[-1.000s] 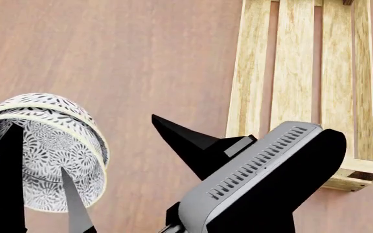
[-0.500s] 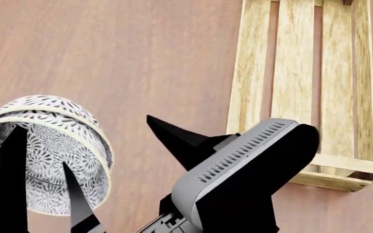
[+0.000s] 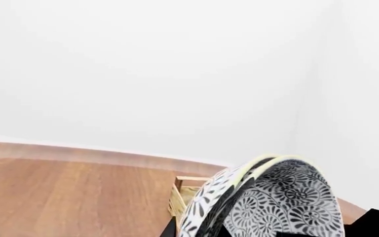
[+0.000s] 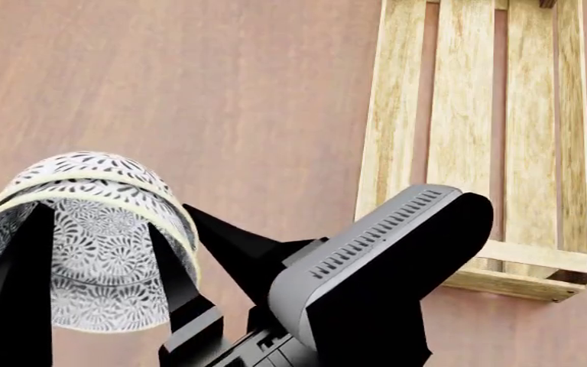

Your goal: Stack the right bowl on the left bowl and place them in the tray.

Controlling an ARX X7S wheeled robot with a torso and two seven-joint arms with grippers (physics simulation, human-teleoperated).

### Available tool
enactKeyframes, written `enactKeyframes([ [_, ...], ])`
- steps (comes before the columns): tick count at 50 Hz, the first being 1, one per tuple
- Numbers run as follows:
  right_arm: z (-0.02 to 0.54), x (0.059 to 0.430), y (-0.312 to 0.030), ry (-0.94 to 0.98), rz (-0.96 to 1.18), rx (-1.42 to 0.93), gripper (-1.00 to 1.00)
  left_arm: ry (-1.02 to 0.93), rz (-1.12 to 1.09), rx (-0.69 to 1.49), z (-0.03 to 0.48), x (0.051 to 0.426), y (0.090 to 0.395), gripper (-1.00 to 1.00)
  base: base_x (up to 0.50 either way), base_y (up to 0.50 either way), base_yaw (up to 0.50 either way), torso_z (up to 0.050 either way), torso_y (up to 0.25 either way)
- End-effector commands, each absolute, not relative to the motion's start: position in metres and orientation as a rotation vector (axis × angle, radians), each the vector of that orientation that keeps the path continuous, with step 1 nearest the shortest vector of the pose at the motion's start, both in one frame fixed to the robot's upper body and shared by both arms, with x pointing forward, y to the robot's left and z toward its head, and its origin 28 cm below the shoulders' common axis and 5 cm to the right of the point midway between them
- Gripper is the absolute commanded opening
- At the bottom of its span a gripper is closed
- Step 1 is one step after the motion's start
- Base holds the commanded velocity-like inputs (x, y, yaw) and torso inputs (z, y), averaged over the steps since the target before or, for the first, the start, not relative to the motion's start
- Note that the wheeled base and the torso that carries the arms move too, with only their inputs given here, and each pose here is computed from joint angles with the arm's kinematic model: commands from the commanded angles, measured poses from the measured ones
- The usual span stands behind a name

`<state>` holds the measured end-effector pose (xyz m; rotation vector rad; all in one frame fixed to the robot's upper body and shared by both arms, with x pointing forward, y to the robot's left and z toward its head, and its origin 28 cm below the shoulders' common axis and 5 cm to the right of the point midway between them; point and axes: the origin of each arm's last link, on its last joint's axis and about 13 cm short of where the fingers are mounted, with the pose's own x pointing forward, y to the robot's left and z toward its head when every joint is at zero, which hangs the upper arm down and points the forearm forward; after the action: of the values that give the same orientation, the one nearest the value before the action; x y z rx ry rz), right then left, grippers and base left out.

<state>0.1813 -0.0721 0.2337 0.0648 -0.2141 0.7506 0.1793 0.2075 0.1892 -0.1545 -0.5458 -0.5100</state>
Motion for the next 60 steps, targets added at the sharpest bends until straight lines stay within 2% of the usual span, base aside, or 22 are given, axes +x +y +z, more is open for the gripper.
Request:
enactKeyframes([
  [1,0.232,0.181,-0.072,-0.214,0.754,0.064,-1.00,-0.570,-0.491,-0.155,0.193,0.181,0.209,-1.00,0.00,0.00,0.00,0.000,0.000],
  [20,0.234,0.180,-0.073,-0.229,0.741,0.113,-1.00,-0.533,-0.503,-0.139,0.188,0.183,0.207,-1.00,0.00,0.00,0.00,0.001,0.001],
  [21,0.234,0.180,-0.073,-0.229,0.741,0.115,-1.00,-0.531,-0.504,-0.138,0.189,0.183,0.207,1.00,0.00,0.00,0.00,0.000,0.000],
  [43,0.232,0.178,-0.074,-0.240,0.748,0.137,-1.00,-0.516,-0.519,-0.134,0.186,0.183,0.205,1.00,0.00,0.00,0.00,0.000,0.000],
  [60,0.241,0.193,-0.082,-0.260,0.666,0.140,-1.00,-0.563,-0.515,-0.141,0.199,0.175,0.208,1.00,0.00,0.00,0.00,0.000,0.001],
])
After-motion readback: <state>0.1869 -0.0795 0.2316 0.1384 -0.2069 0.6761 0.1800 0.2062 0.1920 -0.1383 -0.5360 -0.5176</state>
